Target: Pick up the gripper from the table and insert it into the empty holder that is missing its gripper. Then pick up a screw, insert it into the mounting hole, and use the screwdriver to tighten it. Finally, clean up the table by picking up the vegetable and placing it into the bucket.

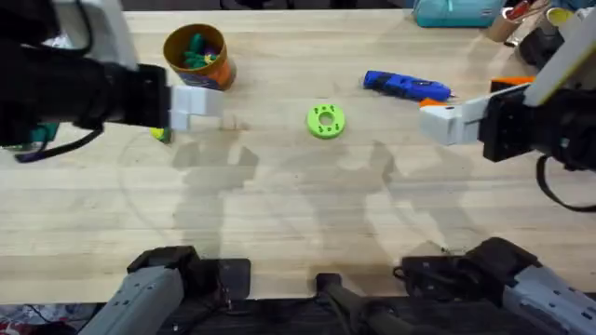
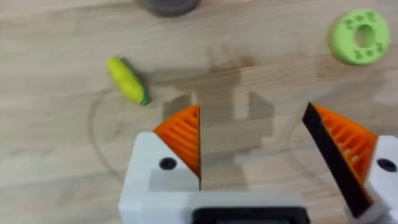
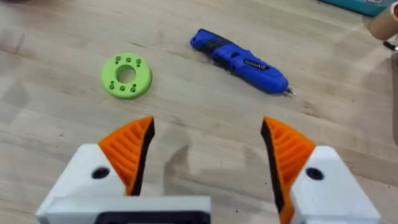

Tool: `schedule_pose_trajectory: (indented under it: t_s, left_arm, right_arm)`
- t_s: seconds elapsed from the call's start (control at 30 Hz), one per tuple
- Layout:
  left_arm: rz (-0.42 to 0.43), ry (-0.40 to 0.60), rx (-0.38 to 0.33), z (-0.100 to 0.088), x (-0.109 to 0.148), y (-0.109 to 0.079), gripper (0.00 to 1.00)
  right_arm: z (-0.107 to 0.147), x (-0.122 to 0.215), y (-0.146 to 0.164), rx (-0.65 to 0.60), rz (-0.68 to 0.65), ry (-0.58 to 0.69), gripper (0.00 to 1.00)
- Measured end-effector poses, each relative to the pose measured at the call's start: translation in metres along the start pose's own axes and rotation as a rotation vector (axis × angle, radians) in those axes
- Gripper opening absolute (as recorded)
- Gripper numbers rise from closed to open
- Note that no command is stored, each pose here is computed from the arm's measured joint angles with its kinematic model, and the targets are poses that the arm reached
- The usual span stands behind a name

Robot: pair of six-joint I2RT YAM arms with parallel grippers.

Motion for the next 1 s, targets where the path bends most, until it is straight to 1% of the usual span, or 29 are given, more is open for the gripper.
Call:
schedule_pose_trajectory:
  t_s: [0.17,0.27,0.43,0.6,0.77,0.9,1.0]
  left_arm:
    - [-0.112,0.064,0.158,0.012,-0.001,0.034,0.986]
    - [-0.155,0.118,0.223,0.017,-0.009,0.051,0.986]
    - [-0.200,0.253,0.306,0.025,-0.035,0.074,0.986]
    - [-0.241,0.323,0.414,0.029,-0.072,0.107,0.986]
    - [-0.255,0.348,0.465,0.030,-0.106,0.127,0.986]
    - [-0.266,0.344,0.508,0.030,-0.131,0.139,0.986]
    - [-0.261,0.358,0.539,0.034,-0.149,0.144,0.986]
  right_arm:
    - [0.000,0.000,0.000,0.000,0.000,0.000,0.996]
    - [0.000,0.000,0.000,0.000,0.000,0.000,0.996]
    - [0.000,0.000,0.000,0.000,0.000,0.001,0.996]
    - [0.000,0.000,0.000,0.000,0.000,0.001,0.996]
    - [0.000,0.000,0.000,0.000,0.000,-0.001,0.996]
    - [0.000,0.000,0.000,0.000,0.000,-0.001,0.996]
    - [0.000,0.000,0.000,0.000,0.000,-0.001,0.996]
Point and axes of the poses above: each hand's point on the last joint's axis, 136 mm out from that joint toward the fingers, its own x axis back along the fingers, its own y axis along the line the jaws close on, z = x × y, the point moved 8 cm from there along x, back along the fingers, and after that the axes turned 3 degrees about -x, right-handed, at the moved point
